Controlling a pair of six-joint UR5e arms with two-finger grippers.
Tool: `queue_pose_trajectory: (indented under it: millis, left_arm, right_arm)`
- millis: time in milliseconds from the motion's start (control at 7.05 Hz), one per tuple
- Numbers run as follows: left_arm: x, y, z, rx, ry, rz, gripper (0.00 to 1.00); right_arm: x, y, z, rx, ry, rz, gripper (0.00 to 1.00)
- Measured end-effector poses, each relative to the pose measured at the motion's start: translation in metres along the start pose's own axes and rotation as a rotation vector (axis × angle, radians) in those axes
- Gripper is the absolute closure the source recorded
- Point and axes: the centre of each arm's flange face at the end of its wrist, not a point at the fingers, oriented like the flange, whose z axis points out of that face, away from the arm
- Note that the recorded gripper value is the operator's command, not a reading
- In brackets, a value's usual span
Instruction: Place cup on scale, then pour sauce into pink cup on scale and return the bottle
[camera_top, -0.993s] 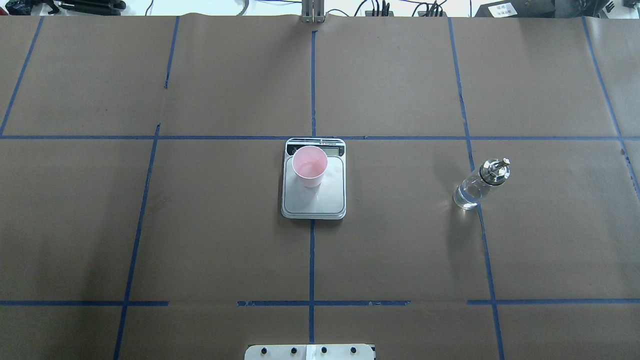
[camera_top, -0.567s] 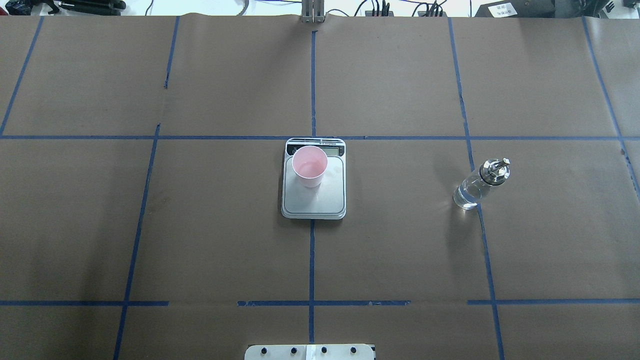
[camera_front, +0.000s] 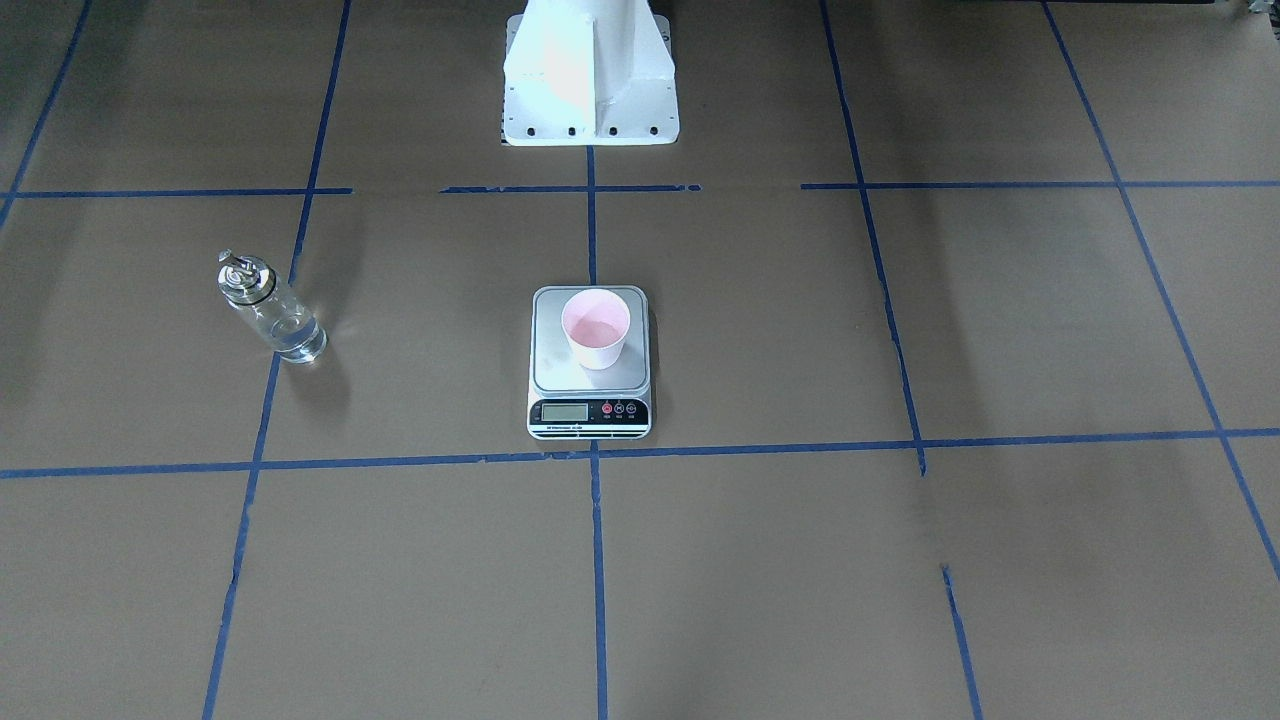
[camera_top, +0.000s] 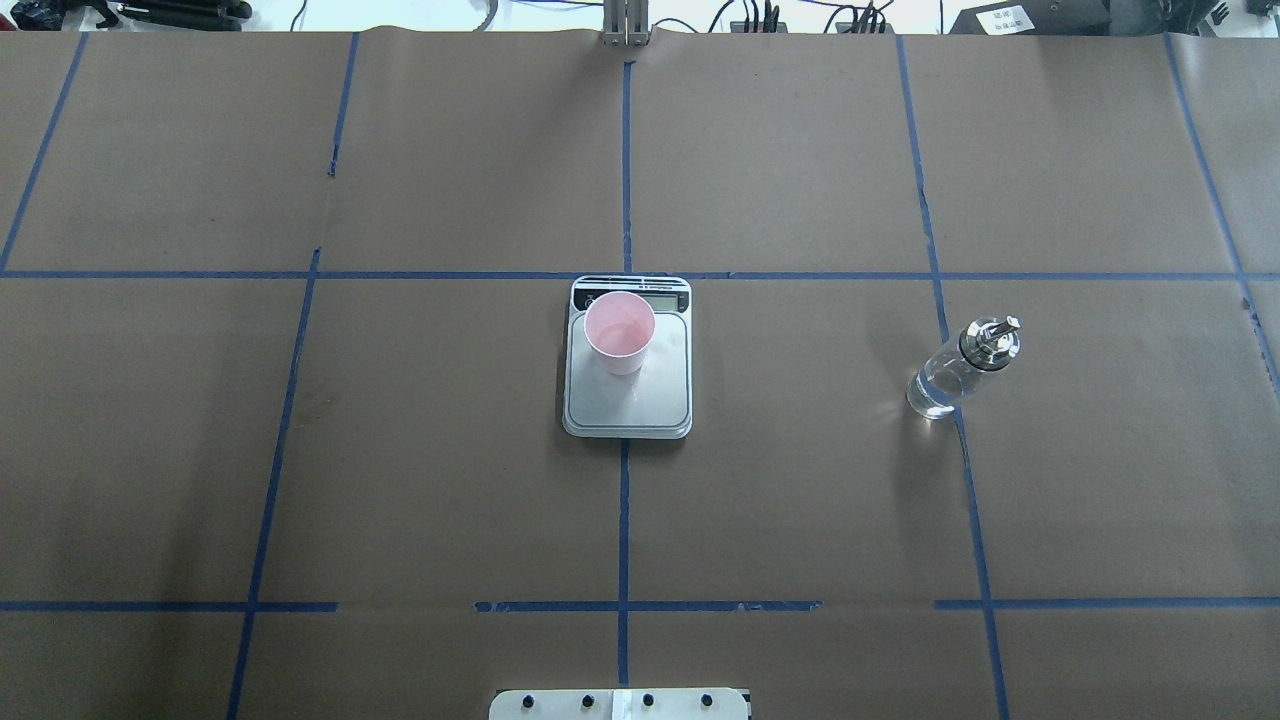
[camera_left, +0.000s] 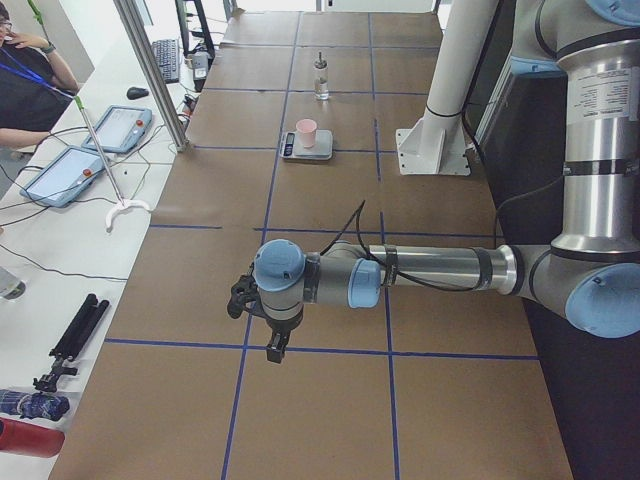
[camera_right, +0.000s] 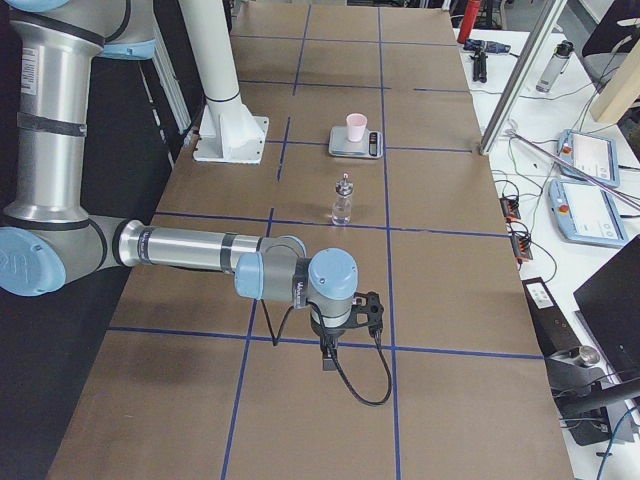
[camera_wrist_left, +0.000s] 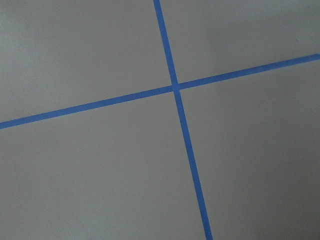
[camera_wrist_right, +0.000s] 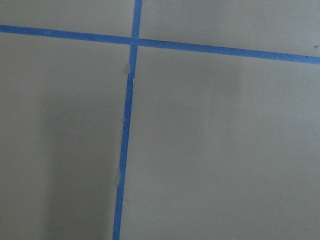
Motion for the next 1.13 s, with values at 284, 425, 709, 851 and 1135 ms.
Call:
queue_pose_trajectory:
  millis: [284,425,709,851,1135]
  left_arm:
    - [-0.0004,0.0003,0.0004,-0.001,0.000,-0.001,0.00]
    - [-0.0006,0.0006,0.0007,-0.002,0.000,-0.002,0.00]
    - [-0.0014,0.0013,0.0015,-0.004,-0.001,-0.003,0.00]
    - [-0.0017,0.0016,0.0018,-0.004,-0.001,-0.003,0.00]
    - [-0.0024,0.0026,0.0026,-0.006,-0.001,-0.006,0.00]
  right_arm:
    - [-0.0017,-0.0013,-0.0018,0.004,-0.001,-0.003,0.00]
    - [-0.0034,-0.0029,-0.0036,0.008,-0.002,-0.006,0.00]
    - [-0.0061,-0.0060,-0.0064,0.014,-0.007,-0.011,0.00]
    - [-0.0067,-0.0066,-0.0070,0.016,-0.008,-0.012,0.00]
    - [-0.0069,-0.0072,-0.0073,0.016,-0.008,-0.013,0.00]
